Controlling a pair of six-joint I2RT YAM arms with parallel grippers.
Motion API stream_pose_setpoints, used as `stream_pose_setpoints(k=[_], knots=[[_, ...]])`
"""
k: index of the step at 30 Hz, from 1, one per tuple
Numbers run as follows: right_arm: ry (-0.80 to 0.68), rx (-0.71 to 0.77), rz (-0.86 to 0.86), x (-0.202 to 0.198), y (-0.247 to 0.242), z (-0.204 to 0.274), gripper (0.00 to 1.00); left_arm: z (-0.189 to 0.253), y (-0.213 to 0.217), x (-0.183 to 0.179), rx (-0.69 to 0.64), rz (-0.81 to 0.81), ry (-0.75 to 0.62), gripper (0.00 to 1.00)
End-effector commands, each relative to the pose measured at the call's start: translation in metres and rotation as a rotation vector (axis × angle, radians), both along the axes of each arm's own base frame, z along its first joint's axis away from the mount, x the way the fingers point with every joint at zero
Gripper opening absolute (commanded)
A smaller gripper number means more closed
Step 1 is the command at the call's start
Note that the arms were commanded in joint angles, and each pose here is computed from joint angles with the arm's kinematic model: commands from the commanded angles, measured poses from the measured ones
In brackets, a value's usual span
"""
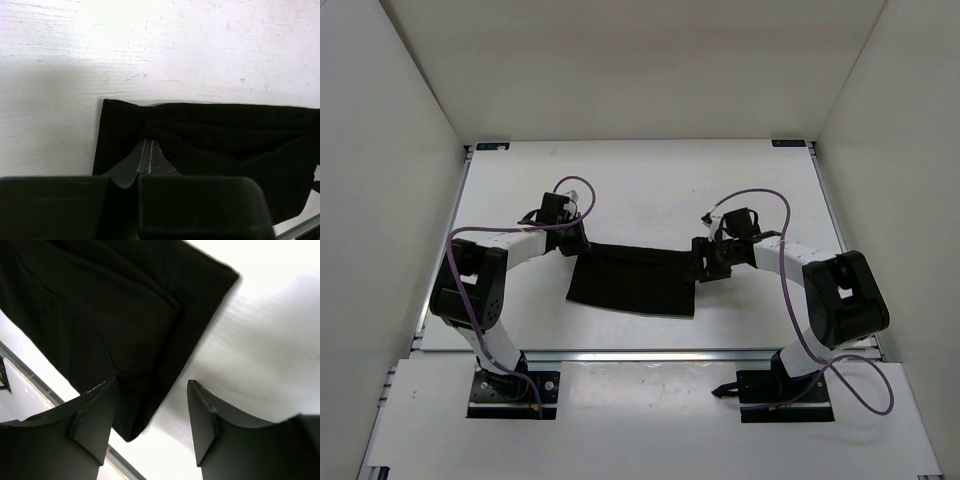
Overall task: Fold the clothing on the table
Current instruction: Fold the skirt
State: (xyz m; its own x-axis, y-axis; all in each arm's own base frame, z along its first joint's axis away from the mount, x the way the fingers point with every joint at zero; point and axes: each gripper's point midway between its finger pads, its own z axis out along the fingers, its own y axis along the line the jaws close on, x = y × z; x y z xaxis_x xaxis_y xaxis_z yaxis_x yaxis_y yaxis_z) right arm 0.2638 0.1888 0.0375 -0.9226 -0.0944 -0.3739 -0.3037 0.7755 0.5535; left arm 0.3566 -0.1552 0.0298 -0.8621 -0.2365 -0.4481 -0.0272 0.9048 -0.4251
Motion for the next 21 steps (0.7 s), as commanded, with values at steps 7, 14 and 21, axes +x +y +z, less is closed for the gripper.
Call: stream_pose_setpoints(k=[7, 14, 21], knots=[[-0.034, -0.020, 0.003, 0.023, 0.012, -0.004, 0.46, 0.051, 0.013, -0.002, 0.004, -0.016, -0.104, 0.12], [-0.024, -0.096, -0.004, 0.024, 0.006, -0.016, 0.28, 0.055, 0.010, -0.029, 0.078, -0.054, -0.098, 0.32], [-0.017, -0.112, -0.025, 0.030, 0.001, -0.019, 0.00, 0.037, 0.008, -0.064, 0.094, -0.058, -0.044, 0.16]])
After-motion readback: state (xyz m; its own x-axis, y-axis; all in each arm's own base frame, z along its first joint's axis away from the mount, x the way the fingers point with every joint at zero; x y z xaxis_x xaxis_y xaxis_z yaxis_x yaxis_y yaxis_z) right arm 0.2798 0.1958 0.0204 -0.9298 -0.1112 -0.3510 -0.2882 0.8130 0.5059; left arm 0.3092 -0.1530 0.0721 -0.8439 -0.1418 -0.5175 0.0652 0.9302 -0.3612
